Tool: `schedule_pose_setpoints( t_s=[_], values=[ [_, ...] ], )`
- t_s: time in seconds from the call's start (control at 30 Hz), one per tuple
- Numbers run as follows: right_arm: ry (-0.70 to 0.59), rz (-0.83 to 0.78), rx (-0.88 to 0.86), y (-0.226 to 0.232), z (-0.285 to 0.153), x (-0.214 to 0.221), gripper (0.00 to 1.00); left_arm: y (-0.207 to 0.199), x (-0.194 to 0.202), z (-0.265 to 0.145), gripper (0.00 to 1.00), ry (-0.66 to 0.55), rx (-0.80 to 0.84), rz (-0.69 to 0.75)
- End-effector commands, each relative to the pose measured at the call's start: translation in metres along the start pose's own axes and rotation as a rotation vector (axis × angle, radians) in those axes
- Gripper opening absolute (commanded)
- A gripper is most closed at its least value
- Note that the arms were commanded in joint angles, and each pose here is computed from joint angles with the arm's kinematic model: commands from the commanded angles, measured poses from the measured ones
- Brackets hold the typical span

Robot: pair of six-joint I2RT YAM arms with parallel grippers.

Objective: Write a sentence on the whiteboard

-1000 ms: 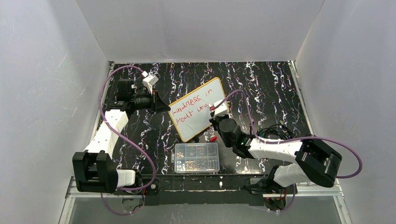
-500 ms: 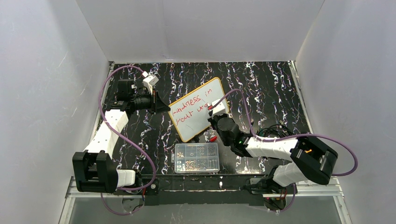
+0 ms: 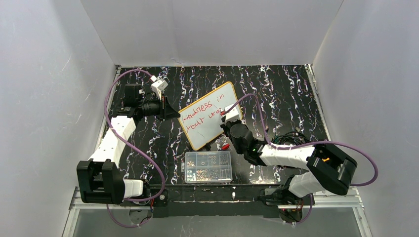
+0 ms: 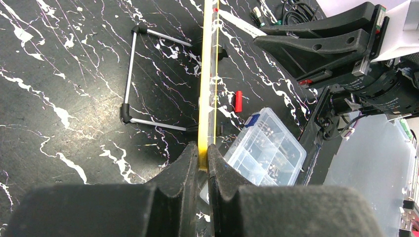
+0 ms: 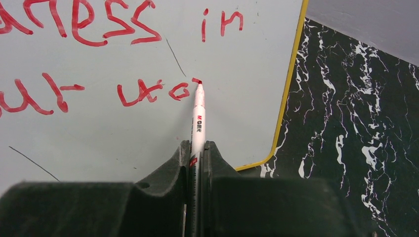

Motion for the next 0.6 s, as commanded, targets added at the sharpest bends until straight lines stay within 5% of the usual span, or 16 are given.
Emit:
schedule_pose_setpoints(
  t_s=[0.0,0.57],
  values=[
    [-0.015,0.047,0.011,-0.002,0.0,-0.007,0.01,-0.017,-0.005,-0.006,0.0,-0.022,0.047,0.043],
    [0.025,0.062,-0.023,0.001,-0.006,0.005,0.01,-0.016,-0.006,-0.006,0.0,-0.023,0.041,0.043]
  ],
)
Point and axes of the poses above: each gripper's point midway between its finger pads, its own z axis out along the fingers, its own y axis along the line the jaws close on, x = y × z, the point moved 1 cm from there along -z, back along the fingers, and after that the axes turned 9 degrees about z, right-handed, at the moved point
